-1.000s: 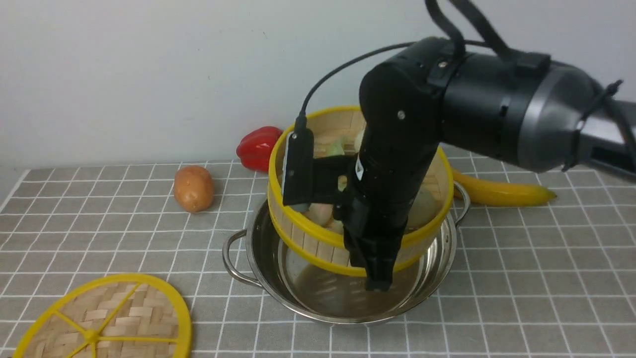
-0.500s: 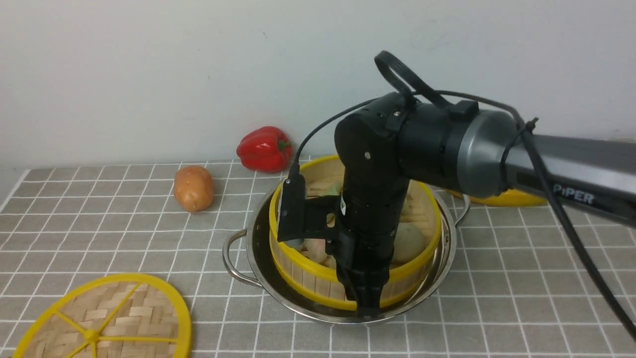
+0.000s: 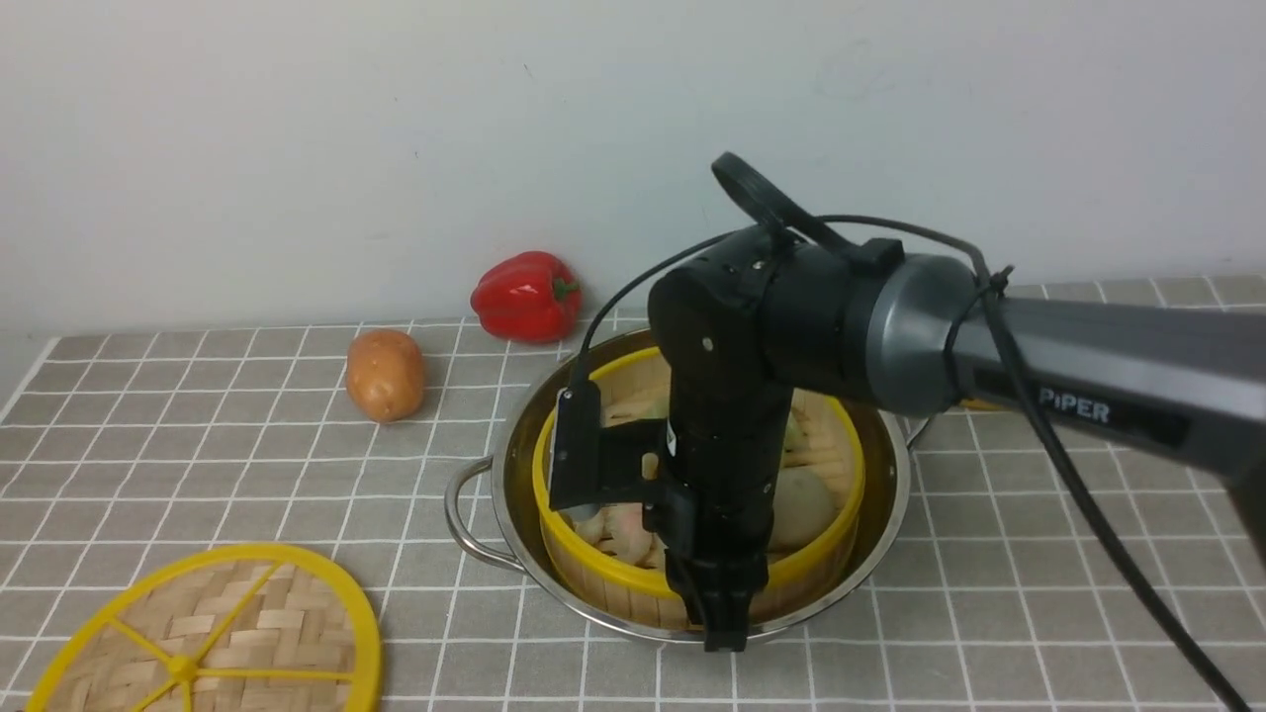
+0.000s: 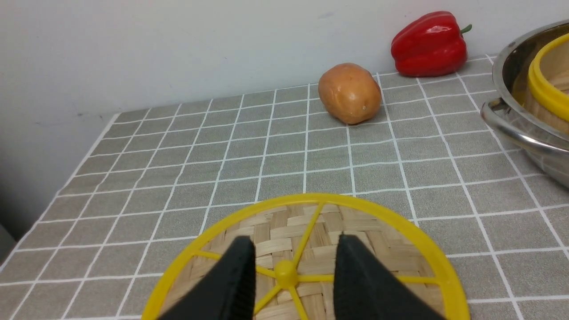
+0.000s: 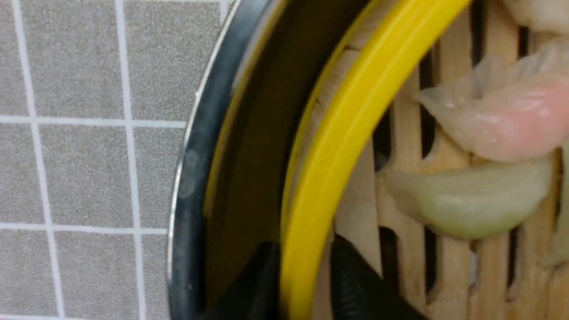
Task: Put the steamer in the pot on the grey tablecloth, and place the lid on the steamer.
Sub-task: 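Place the bamboo steamer basket of food into the steel pot with the right gripper, then grasp the bamboo steamer lid lying on the table by its centre knob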
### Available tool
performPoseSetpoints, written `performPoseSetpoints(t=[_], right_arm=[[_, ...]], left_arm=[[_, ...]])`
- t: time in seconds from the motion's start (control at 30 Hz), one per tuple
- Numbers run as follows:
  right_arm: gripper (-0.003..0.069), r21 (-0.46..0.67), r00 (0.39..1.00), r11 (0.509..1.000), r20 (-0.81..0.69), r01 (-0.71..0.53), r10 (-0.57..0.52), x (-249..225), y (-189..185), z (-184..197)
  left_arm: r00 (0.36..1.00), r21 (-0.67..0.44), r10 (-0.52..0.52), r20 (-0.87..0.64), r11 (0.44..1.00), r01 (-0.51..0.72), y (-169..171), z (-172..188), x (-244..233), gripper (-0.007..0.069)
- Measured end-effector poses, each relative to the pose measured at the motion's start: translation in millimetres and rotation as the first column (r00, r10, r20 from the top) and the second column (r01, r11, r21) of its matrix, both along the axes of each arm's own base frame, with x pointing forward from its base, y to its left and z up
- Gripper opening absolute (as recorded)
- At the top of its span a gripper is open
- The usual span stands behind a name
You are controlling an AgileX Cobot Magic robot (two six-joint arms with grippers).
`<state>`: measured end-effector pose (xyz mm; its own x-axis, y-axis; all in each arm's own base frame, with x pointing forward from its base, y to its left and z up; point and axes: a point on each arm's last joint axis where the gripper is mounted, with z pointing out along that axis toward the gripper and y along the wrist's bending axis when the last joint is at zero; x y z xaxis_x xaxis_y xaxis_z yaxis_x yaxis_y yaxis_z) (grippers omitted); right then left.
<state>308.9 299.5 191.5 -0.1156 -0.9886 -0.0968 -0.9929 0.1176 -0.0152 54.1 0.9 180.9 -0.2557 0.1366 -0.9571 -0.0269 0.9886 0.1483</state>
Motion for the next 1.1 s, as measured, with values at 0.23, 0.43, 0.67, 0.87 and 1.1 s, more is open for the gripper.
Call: performPoseSetpoints(t=[0.23, 0.43, 0.67, 0.87, 1.1], right_arm=[[0.0554, 0.013, 0.998, 0.998, 0.034, 0.056, -0.056, 2, -1, 8], [0.0568, 0.074, 0.993, 0.995, 0.096, 0.068, -0.075, -4, -7, 46], [0.0433, 0.167, 0.976, 0.981, 0.174, 0.102, -0.132, -15, -19, 97], [0.0101, 0.285, 0.917, 0.939, 0.289, 0.191, -0.275, -36, -48, 164], [-0.0015, 0.589, 0.731, 0.681, 0.210, 0.436, -0.650, -67, -87, 238]], left_arm=[[1.000, 0.000, 0.000, 0.000, 1.000, 0.000, 0, 0, 0, 0.0243], [1.000, 0.000, 0.000, 0.000, 1.000, 0.000, 0, 0, 0, 0.0243], [1.000, 0.000, 0.000, 0.000, 1.000, 0.000, 0, 0, 0, 0.0243], [1.000, 0.000, 0.000, 0.000, 1.000, 0.000, 0, 0, 0, 0.0243], [1.000, 0.000, 0.000, 0.000, 1.000, 0.000, 0, 0, 0, 0.0243]])
